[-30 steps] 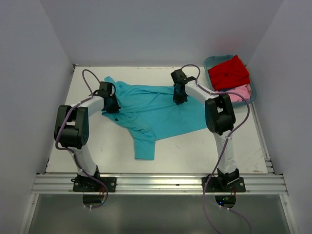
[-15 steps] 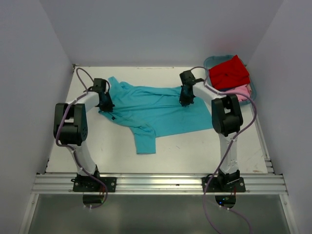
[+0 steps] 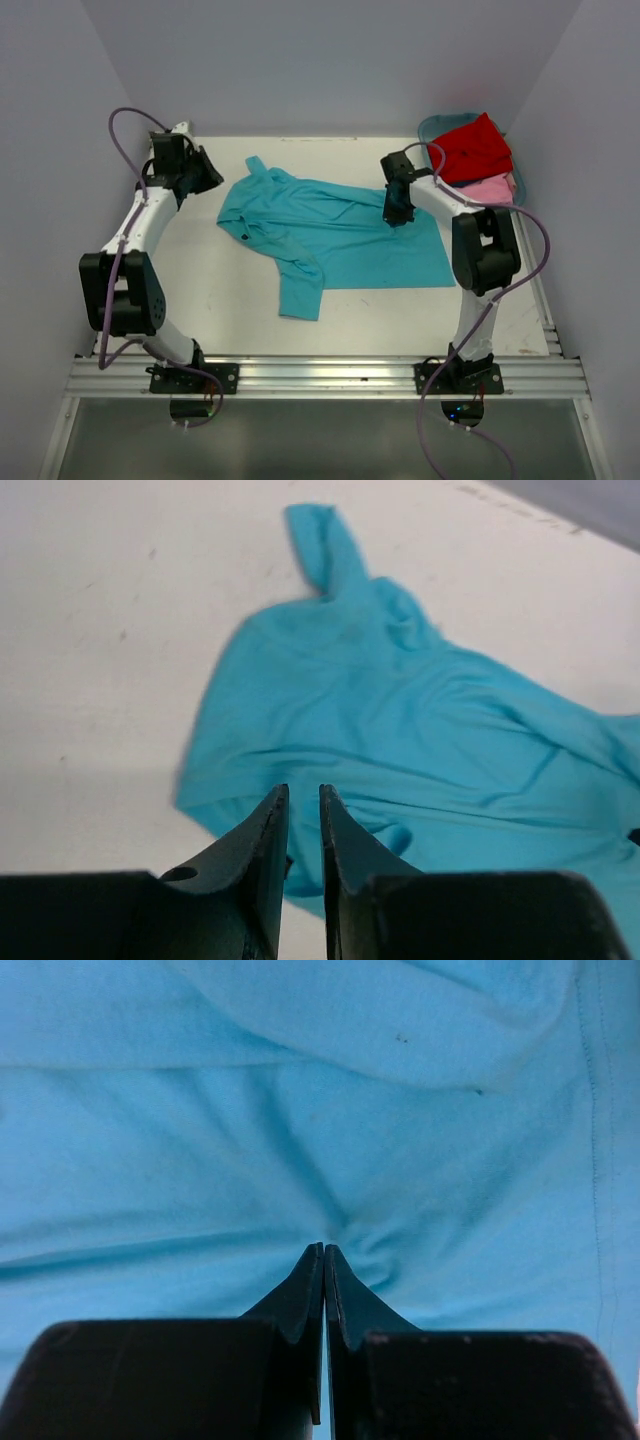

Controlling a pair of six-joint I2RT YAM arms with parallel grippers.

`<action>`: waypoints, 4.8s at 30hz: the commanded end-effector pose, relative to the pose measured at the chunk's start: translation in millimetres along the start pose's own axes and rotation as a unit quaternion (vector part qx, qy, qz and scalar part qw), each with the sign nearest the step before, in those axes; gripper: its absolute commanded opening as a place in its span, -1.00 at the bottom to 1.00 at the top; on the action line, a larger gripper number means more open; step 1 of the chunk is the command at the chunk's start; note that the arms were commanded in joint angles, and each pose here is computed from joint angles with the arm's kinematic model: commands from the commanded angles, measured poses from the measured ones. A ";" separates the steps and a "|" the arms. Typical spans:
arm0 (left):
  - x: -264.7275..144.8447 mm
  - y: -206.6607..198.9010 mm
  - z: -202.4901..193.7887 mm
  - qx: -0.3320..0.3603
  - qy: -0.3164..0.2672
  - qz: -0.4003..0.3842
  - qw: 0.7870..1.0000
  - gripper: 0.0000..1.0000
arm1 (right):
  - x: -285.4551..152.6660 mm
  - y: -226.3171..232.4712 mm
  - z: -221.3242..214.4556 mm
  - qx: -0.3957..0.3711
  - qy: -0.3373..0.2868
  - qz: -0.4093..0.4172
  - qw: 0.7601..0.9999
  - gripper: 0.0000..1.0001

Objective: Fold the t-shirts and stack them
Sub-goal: Flatten out the tshirt

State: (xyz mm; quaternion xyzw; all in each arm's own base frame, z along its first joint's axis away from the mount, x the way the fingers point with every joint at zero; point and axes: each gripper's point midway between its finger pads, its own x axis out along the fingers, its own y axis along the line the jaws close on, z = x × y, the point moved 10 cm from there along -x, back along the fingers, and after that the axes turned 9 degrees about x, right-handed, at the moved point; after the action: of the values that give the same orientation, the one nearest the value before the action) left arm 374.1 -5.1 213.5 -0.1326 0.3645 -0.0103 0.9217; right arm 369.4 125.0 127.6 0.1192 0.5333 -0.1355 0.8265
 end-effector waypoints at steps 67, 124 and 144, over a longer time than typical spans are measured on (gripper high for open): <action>-19.2 -98.8 -140.4 0.140 0.131 0.047 0.980 -1.00 | -65.0 22.5 -68.7 -0.071 -0.010 0.111 0.991 -0.57; -125.0 -12.1 -141.3 0.002 0.095 0.146 0.985 -0.97 | 5.4 -29.5 -64.9 -0.011 0.036 -0.096 0.995 -1.00; -123.2 -105.8 -157.8 0.081 0.111 -0.170 0.976 0.47 | -5.7 -16.5 -50.2 -0.020 0.037 -0.033 0.999 -1.00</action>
State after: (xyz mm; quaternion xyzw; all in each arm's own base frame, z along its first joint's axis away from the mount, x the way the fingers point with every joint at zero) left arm 191.9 -89.3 212.9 -0.1272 0.4190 -0.1123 0.8920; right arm 318.7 129.8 109.4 0.0962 0.5587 -0.1535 0.8094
